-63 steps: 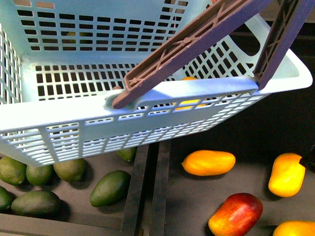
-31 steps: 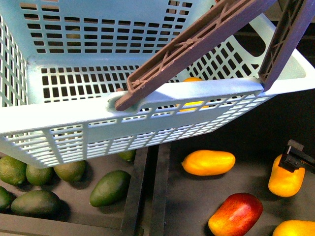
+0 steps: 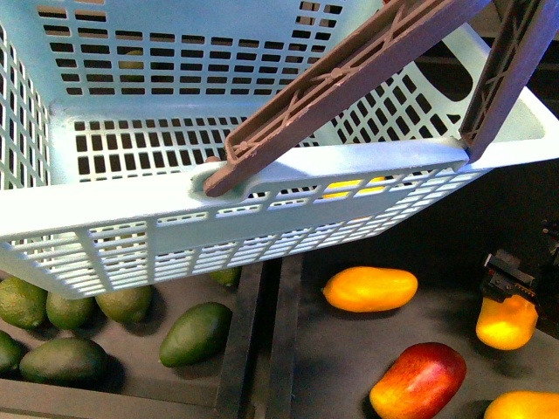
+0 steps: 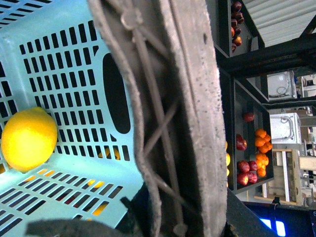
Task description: Pick lemon and mango into basket
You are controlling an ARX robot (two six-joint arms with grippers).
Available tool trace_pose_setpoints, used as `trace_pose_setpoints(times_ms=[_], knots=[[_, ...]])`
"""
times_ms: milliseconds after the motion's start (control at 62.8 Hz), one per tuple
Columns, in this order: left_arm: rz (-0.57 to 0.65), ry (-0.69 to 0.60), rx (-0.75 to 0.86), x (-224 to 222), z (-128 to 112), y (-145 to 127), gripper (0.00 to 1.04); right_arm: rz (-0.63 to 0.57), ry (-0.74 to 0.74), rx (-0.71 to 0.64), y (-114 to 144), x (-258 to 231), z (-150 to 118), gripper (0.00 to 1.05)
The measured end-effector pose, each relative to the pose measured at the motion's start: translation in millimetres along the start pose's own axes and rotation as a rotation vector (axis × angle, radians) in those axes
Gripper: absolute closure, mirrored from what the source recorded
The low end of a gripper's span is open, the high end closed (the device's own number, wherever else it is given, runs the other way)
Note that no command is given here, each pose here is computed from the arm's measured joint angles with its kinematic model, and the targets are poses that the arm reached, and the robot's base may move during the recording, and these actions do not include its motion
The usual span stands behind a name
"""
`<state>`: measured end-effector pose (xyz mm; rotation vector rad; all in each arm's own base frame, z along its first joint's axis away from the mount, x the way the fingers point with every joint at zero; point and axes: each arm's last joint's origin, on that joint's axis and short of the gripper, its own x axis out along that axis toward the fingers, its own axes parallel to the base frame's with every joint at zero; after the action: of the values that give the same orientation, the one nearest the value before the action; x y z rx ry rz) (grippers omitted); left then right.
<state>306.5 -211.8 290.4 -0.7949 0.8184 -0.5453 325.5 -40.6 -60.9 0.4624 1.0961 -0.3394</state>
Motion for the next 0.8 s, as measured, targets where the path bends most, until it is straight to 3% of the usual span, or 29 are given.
trace_pose_setpoints(times_ms=[302, 796], knots=[[0.0, 0.001, 0.0, 0.0, 0.0, 0.0, 0.93, 0.079, -0.061, 0.022, -16.3, -35.9, 9.3, 0.42], [0.0, 0.0, 0.0, 0.0, 0.0, 0.0, 0.93, 0.393, -0.426, -0.041, -8.8, -195.2, 63.9, 0.42]])
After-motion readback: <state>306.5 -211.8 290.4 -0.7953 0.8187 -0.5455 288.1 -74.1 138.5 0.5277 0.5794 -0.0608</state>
